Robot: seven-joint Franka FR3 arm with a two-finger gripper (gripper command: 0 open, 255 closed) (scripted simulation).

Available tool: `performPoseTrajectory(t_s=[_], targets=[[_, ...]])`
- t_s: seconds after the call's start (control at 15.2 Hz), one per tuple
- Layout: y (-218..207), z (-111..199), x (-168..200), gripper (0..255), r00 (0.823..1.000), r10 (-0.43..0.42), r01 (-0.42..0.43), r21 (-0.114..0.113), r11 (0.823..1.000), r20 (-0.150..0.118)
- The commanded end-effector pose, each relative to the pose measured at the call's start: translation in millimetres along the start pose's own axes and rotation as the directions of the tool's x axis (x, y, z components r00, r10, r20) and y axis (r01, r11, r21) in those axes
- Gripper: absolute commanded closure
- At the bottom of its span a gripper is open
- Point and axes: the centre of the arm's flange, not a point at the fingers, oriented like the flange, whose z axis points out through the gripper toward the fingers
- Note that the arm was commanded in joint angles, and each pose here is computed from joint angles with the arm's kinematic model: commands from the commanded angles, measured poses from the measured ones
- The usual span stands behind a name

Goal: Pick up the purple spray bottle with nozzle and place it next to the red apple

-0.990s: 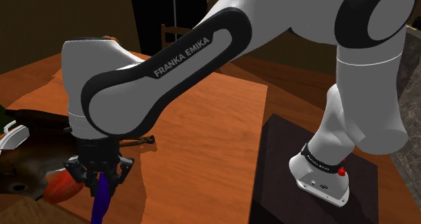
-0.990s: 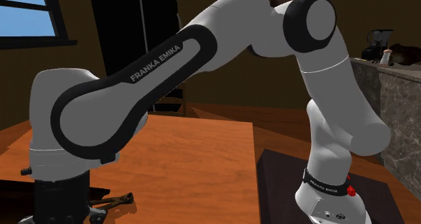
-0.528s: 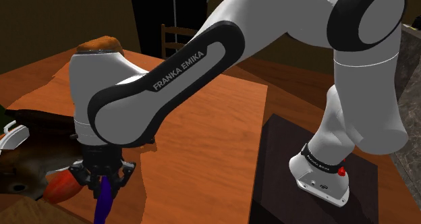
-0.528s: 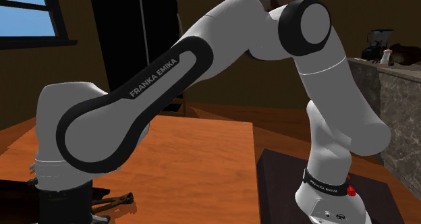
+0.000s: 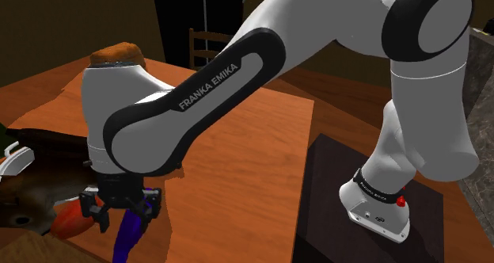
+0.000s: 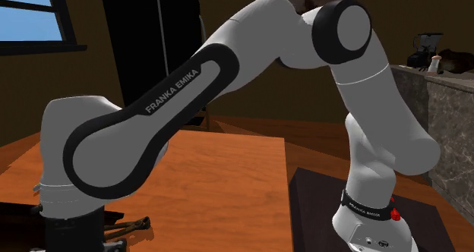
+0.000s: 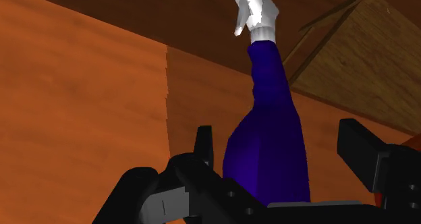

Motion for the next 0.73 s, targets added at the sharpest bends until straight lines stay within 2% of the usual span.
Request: performPoseTrajectory(t_s=[0.0,0.2,0.46,0.66], targets=[[0.5,2.1,0.1,0,1.000,0.000,0.000,-0.003,1.000,0.001],[1.2,1.5,-0.4,0,1.000,0.000,0.000,-0.003,1.000,0.001],[1.1,-48.6,-0.3,0,1.000,0.000,0.000,-0.003,1.000,0.001],[1.1,-48.6,-0.3,0,1.000,0.000,0.000,-0.003,1.000,0.001]])
